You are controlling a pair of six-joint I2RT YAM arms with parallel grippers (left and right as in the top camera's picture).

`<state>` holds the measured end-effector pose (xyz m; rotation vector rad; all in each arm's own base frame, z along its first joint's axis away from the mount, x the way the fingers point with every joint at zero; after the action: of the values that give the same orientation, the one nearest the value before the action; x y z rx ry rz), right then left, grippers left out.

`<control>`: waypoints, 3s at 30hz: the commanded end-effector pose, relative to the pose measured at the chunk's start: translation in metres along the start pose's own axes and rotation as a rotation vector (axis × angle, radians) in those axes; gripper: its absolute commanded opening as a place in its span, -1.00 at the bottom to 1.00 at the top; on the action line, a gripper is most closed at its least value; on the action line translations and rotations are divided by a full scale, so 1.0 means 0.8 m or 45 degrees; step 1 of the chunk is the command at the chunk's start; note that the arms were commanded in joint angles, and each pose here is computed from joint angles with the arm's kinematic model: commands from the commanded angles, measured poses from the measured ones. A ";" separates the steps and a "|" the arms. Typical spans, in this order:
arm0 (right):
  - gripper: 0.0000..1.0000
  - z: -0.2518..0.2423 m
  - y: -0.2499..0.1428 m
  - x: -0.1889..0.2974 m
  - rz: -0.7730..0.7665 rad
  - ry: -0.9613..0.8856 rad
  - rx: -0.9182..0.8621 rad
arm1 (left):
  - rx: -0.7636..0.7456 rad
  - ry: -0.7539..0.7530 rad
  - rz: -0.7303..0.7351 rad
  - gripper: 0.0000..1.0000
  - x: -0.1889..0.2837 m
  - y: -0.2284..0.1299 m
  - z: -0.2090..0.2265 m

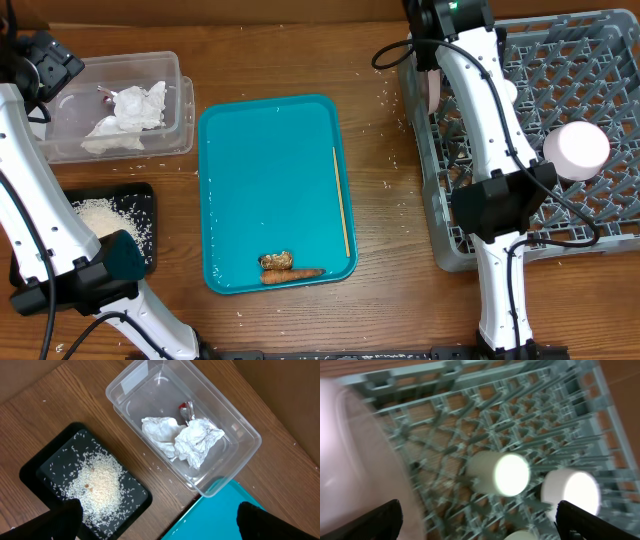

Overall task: Sort waste into correct bins and load items into the dishwasher
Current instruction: 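Move the right gripper to the wooden skewer and grasp it, then carry the skewer to the dish rack and insert it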

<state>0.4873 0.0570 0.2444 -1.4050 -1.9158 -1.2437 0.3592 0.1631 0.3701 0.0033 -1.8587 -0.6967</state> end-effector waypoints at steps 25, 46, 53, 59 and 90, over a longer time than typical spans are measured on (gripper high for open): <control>0.51 0.100 -0.074 0.221 0.025 1.163 0.155 | -0.029 0.012 -0.002 1.00 -0.002 0.000 0.000; 0.33 0.293 -0.246 0.068 0.378 0.775 0.238 | -0.029 0.012 -0.002 1.00 -0.002 0.000 0.000; 0.33 0.305 -0.256 0.049 0.351 0.779 0.235 | -0.028 0.012 -0.002 1.00 -0.002 0.000 0.000; 0.33 0.306 -0.255 0.050 0.348 0.785 0.234 | -0.029 0.012 -0.002 1.00 -0.002 0.000 0.000; 0.32 0.324 -0.258 0.020 0.314 0.733 0.298 | -0.030 0.012 -0.002 1.00 -0.002 -0.001 0.000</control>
<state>0.3267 0.2774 0.0523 -0.9805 -1.3559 -1.1241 0.3593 0.1630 0.3701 0.0030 -1.8588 -0.6969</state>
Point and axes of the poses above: each gripper's point midway between its finger pads, its own x axis back along the fingers, its own z axis along the line the jaws close on, y = z × x, the point moved 4 cm from there along x, back along the fingers, and after that the axes turned 12 degrees about x, right-handed, at the moved point
